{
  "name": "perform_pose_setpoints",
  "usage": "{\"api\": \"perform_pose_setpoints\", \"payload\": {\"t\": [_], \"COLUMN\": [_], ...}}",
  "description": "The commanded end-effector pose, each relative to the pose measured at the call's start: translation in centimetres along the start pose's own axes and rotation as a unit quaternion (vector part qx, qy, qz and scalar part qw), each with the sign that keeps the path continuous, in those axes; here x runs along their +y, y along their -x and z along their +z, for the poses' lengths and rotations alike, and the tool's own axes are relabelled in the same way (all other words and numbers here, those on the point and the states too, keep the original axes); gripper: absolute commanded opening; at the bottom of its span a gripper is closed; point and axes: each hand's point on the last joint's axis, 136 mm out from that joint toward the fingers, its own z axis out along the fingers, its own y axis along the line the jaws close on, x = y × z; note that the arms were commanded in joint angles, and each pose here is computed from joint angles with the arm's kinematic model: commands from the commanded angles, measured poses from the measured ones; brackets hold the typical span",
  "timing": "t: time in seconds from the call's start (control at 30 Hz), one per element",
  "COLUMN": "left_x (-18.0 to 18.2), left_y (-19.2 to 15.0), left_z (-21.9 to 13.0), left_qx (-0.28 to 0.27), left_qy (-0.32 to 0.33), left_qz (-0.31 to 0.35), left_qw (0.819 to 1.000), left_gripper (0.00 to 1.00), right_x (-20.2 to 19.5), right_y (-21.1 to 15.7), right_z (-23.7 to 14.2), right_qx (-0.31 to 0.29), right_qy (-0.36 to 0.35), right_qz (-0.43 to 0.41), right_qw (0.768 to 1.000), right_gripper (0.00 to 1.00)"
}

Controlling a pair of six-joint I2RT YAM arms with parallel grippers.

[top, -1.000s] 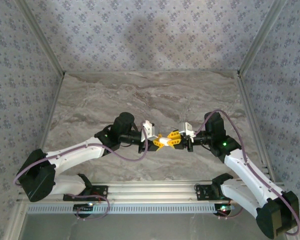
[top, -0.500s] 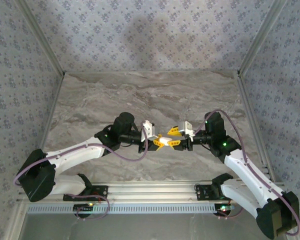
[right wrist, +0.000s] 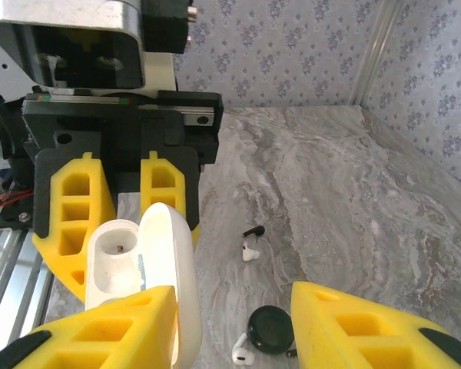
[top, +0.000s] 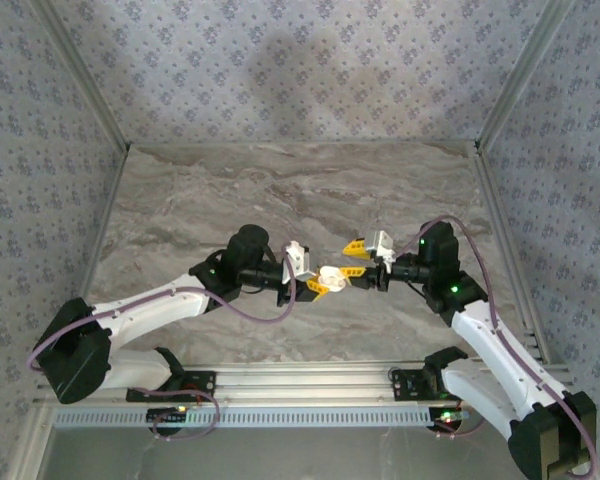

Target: Insert wireless bluetooth earbuds into charging case

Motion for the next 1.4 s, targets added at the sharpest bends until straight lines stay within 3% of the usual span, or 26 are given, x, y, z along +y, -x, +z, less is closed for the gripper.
{"api": "perform_pose_setpoints", "payload": {"t": [0.0,0.27,0.47,0.6,0.73,0.8,0.93,1.03,1.2,1.37], "left_x": [-0.3,3.8,7.2,9.3,11.3,11.9,14.0,15.0,15.3,15.3], "left_y": [0.9,-0.7,-2.8,-3.8,-4.8,-5.2,-6.7,-7.9,-9.2,-9.8], "left_z": [-0.2,-1.5,-3.5,-5.8,-8.2,-9.1,-12.0,-14.5,-16.9,-18.3], "left_qx": [-0.024,-0.043,-0.036,-0.044,-0.046,-0.048,-0.059,-0.07,-0.058,-0.056], "left_qy": [-0.003,0.073,0.153,0.198,0.254,0.27,0.332,0.371,0.421,0.443], "left_qz": [0.013,-0.046,-0.098,-0.145,-0.184,-0.2,-0.258,-0.297,-0.314,-0.313], "left_qw": [1.0,0.995,0.983,0.968,0.949,0.941,0.905,0.877,0.849,0.838], "left_gripper": [0.15,0.15,0.15,0.15,0.15,0.15,0.15,0.15,0.15,0.15], "right_x": [-0.8,-2.3,-4.4,-5.7,-5.8,-5.5,-4.9,-4.2,-2.1,-2.0], "right_y": [0.3,1.7,-1.3,-4.3,-7.1,-7.8,-8.1,-9.1,-11.8,-13.9], "right_z": [-0.2,-0.7,-0.5,-0.5,-0.4,0.3,2.7,4.6,8.2,10.4], "right_qx": [-0.005,0.0,0.08,0.156,0.219,0.232,0.245,0.269,0.308,0.325], "right_qy": [-0.021,-0.062,-0.124,-0.188,-0.241,-0.254,-0.274,-0.292,-0.289,-0.294], "right_qz": [0.012,0.094,0.254,0.358,0.471,0.503,0.534,0.584,0.655,0.675], "right_qw": [1.0,0.994,0.956,0.901,0.82,0.793,0.762,0.708,0.626,0.593], "right_gripper": [0.45,0.51,0.53,0.53,0.49,0.49,0.49,0.48,0.47,0.46]}}
